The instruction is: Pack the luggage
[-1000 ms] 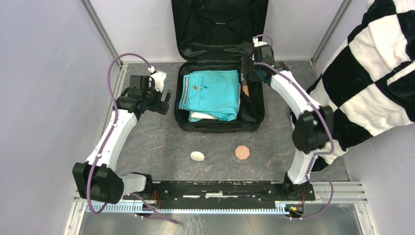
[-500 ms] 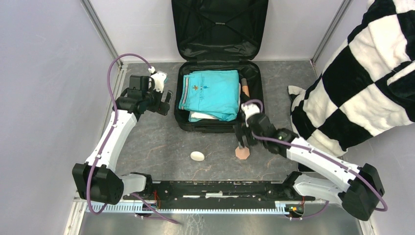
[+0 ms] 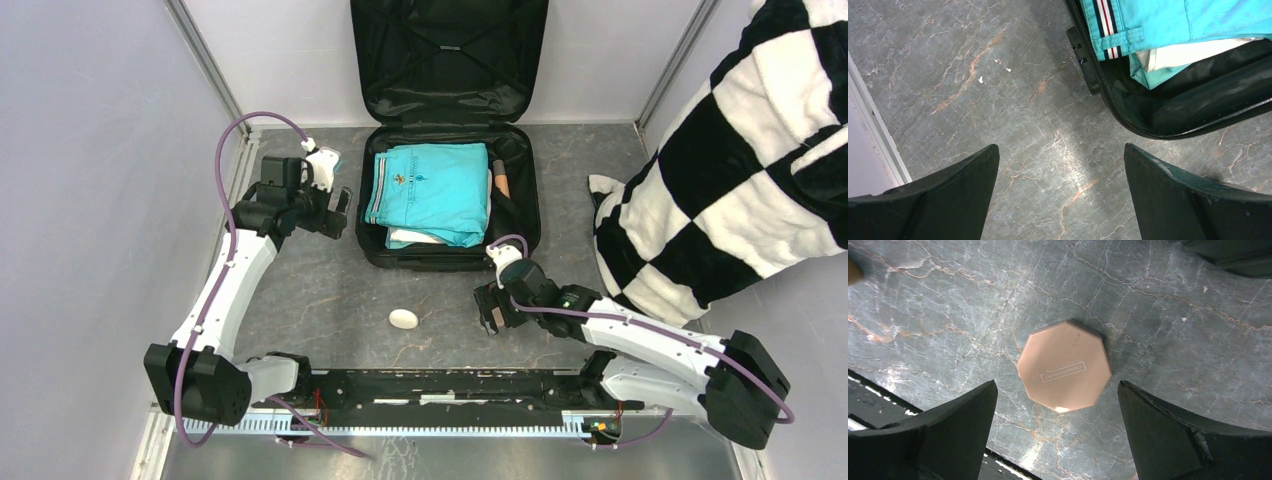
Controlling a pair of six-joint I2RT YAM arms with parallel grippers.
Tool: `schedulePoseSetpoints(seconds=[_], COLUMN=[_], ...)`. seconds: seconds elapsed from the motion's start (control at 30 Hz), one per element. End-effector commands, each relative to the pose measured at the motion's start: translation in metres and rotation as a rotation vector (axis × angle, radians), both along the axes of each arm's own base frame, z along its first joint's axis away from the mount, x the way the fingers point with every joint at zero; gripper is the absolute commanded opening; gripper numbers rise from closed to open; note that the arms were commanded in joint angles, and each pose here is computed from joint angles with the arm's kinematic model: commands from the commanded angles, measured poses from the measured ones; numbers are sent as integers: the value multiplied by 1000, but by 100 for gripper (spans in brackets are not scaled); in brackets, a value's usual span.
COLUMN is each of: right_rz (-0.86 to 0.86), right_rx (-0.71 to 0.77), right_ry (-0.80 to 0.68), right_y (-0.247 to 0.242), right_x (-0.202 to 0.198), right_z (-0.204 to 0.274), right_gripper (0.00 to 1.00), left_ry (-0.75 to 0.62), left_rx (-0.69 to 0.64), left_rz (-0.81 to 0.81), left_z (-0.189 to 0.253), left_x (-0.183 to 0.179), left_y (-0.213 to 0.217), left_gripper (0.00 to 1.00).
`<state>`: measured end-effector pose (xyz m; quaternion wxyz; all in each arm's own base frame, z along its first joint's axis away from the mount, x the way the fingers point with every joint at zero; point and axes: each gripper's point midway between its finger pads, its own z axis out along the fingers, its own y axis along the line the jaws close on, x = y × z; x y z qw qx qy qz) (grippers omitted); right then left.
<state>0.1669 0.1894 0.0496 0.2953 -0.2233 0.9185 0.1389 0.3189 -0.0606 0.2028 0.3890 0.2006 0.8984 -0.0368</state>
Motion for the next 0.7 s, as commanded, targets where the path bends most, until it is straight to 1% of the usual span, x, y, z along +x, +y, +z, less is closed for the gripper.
schedulePoseSetpoints(seconds=[0.0,0.2,0.27,0.33,0.43,0.5,0.57,0.6,0.67], right_rz=[13,-7,-7,-7,-8,-14,-17,-22,-35], right_rx=[-1,-85,-93,-93,-83,-79,-55,-44,-20], right_ry=[-13,-10,-12,-15,-38,-67,-117,-142,-211], right_y=[8,-3,-4,-3,-1,1,8,11,17], right_x=[6,10,11,12,16,23,33,38,52], right_z=[-6,-24,-26,-27,-19,-5,24,40,81], right_gripper=[98,98,94,87,71,60,51,49,48], left_ry=[-52,-52,-50,-49,-43,-41,-45,-45,-46], left_rx=[-35,-41,-42,-42,-39,-36,-32,-30,-29], left_rz=[6,3,2,3,2,2,2,2,3], left_z=[22,24,24,23,21,19,19,19,19], left_x=[0,3,4,5,5,4,4,4,4], left_y=[-3,-4,-5,-5,-4,-4,-3,-3,-3], left_gripper=[100,100,100,100,100,100,100,100,100])
